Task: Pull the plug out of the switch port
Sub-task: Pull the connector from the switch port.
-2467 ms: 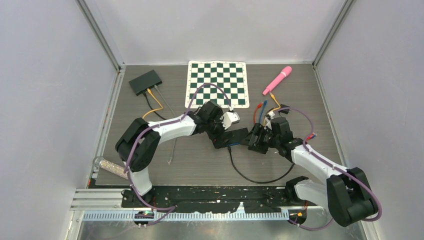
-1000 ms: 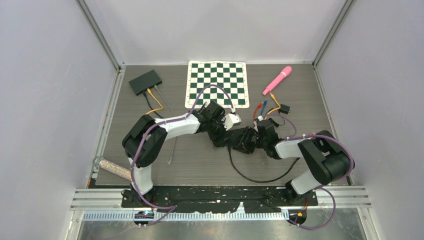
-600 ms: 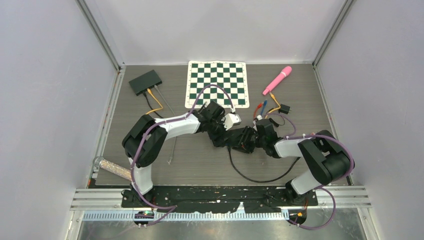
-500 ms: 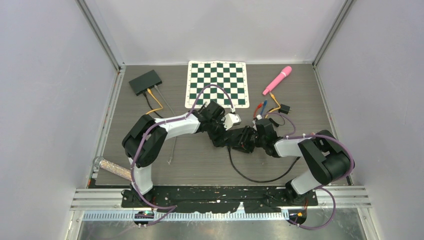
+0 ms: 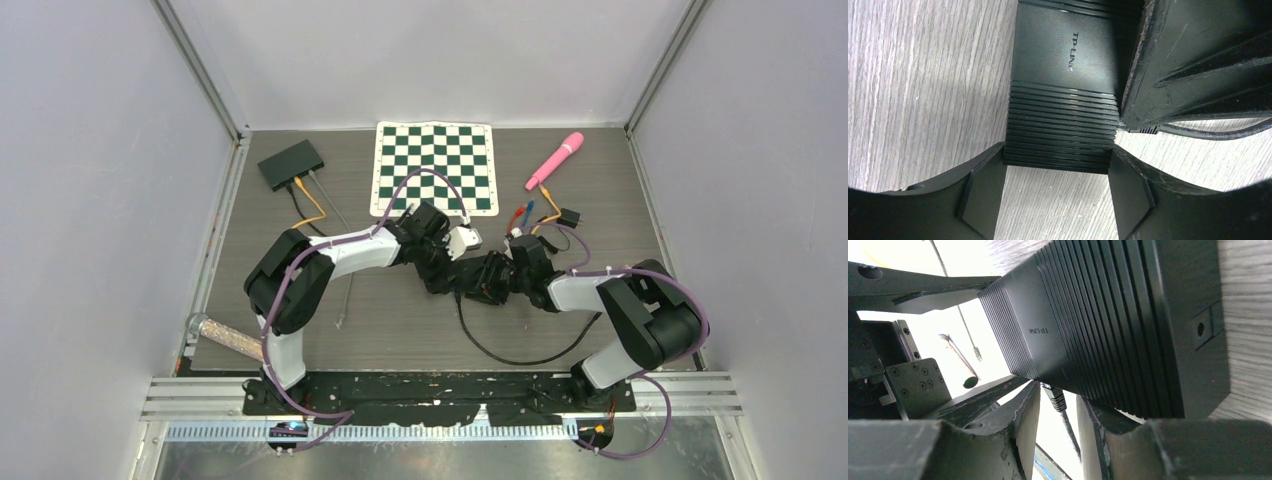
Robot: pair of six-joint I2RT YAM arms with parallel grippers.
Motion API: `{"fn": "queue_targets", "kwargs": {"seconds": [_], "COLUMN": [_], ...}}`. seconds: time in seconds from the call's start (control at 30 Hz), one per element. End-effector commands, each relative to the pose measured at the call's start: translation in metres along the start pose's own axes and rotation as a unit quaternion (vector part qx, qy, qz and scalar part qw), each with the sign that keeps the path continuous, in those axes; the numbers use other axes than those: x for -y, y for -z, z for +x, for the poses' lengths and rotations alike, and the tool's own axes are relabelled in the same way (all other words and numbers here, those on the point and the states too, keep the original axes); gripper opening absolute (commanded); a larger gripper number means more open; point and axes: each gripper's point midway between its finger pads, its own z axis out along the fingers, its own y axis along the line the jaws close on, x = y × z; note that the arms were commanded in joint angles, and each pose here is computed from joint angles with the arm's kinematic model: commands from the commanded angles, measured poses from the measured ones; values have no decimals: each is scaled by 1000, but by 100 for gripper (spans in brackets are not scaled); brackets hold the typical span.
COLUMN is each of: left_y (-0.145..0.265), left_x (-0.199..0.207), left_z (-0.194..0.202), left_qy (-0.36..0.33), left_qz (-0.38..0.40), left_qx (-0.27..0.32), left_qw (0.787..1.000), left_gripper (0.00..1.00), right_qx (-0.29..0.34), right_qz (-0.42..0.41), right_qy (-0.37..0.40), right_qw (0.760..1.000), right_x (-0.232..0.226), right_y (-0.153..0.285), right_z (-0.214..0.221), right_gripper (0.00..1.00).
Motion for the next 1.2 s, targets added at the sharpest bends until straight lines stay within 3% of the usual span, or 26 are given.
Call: {"fn": "queue_targets", "kwargs": {"seconds": [0.0, 0.13, 0.33, 0.93, 1.17], "left_y": [3, 2, 2, 0, 0], "left_x": [13, 14, 15, 16, 16], "left_z": [-1, -1, 1, 5, 6], "left_qy": [8, 8, 11, 13, 13], "left_qz": [29, 32, 34, 35, 38], "left_qx": [-2, -4, -6, -9, -12], "left_qw": [1000, 999, 999, 999, 999], "left_gripper": [50, 50, 50, 49, 49], "right_qx": [28, 29, 21, 18, 9], "right_qz": [1, 1, 1, 21, 4], "right_qy": [19, 11, 1, 25, 14], "right_qw": [999, 1000, 1000, 999, 1000], "right_x": [-7, -4, 0, 3, 3], "right_y": [-1, -3, -9, -10, -13], "right_z": [-13, -12, -11, -13, -8], "right_gripper": [40, 46, 36, 40, 35]}}
